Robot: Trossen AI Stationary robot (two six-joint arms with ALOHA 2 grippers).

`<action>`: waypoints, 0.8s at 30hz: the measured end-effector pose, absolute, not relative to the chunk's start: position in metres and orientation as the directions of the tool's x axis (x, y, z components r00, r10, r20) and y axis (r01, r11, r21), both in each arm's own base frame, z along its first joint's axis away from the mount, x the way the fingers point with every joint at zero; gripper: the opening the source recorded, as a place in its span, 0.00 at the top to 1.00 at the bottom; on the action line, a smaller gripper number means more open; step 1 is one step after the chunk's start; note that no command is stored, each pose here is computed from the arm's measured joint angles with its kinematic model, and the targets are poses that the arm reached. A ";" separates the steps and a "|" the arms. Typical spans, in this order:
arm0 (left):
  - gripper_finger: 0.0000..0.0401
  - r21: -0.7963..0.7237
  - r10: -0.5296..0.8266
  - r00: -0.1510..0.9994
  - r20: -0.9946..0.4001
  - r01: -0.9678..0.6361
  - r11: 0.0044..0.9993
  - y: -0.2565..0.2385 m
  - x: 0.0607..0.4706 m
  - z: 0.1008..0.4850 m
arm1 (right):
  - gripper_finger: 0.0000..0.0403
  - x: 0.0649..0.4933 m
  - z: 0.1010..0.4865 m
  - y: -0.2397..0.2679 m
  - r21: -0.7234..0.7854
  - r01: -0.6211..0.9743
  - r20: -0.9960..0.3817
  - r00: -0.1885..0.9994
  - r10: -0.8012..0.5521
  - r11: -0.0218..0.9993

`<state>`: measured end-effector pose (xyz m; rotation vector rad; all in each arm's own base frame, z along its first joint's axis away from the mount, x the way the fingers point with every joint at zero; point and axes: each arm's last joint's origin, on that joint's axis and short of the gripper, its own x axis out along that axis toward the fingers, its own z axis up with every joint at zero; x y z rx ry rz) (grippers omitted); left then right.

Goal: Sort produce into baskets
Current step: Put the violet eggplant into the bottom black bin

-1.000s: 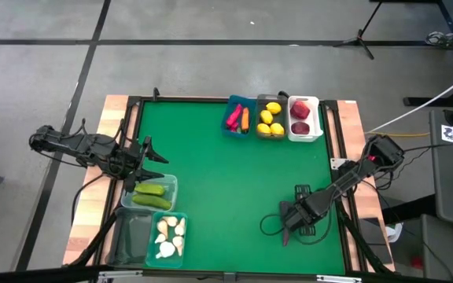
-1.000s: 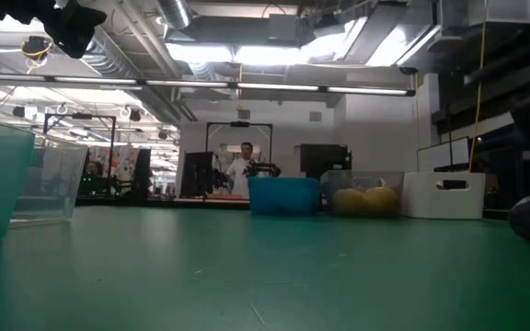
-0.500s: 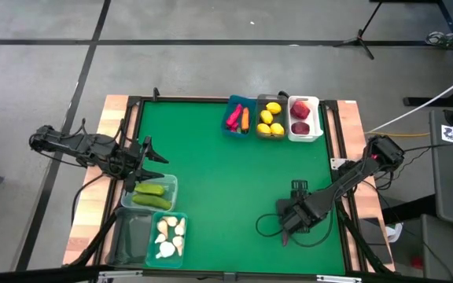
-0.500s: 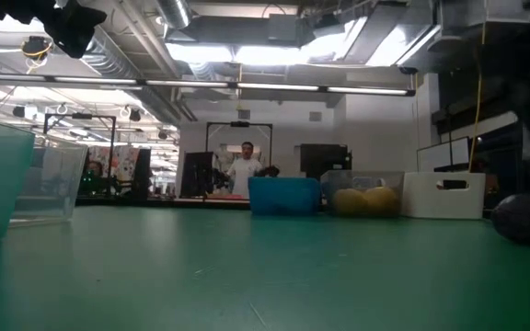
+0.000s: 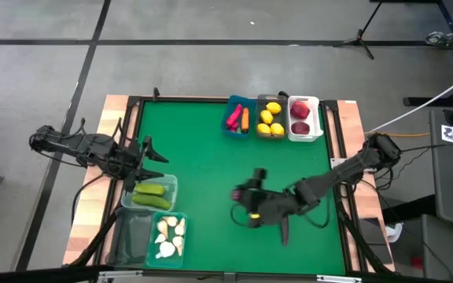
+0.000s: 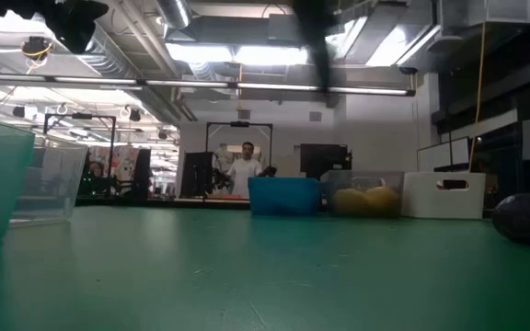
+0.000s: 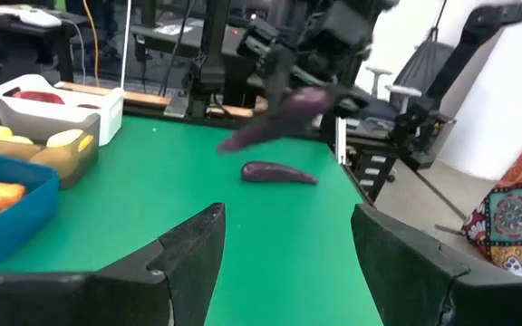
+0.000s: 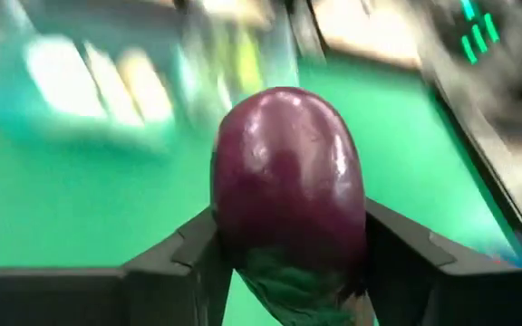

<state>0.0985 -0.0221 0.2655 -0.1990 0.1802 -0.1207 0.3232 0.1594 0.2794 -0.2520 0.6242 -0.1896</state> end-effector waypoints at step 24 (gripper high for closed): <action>0.41 -0.274 -0.165 0.981 0.106 0.189 0.943 -0.017 0.074 0.288 | 0.49 0.535 0.253 0.164 -0.116 -0.468 0.034 0.880 0.475 0.876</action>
